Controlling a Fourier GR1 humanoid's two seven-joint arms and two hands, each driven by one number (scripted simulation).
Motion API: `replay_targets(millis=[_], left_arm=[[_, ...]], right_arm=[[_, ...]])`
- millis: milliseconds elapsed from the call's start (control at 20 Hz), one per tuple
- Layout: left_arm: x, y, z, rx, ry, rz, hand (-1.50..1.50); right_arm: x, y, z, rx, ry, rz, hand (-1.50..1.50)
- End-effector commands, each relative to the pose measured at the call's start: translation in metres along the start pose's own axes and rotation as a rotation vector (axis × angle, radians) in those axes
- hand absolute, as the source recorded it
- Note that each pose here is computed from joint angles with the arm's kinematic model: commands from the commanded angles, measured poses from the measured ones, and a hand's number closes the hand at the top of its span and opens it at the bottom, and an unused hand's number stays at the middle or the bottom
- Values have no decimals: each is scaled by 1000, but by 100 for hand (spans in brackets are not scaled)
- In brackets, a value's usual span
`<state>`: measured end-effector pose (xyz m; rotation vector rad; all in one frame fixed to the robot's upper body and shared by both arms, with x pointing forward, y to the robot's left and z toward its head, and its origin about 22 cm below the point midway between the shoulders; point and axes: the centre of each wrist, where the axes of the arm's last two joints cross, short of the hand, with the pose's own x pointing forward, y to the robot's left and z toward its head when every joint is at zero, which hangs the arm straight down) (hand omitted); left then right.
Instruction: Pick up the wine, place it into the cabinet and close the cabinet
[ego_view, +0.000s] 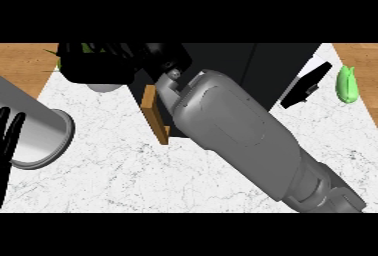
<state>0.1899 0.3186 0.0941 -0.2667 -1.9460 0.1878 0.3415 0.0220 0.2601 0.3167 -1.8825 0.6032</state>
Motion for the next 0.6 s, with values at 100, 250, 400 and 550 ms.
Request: replay_targets(millis=[100, 250, 400, 550], left_arm=[[8, 3, -5, 1, 19, -16, -150], [-8, -7, -4, -1, -1, 3, -150], [9, 7, -12, -3, -9, -6, -150], [5, -1, -12, -11, -5, -3, -150]], right_arm=[[-43, -53, -8, -125, 53, 68, 150], [-41, -65, -12, -139, 76, 111, 150], [-48, -78, -8, -137, 60, 138, 150], [-58, -68, -6, -149, 70, 133, 150]])
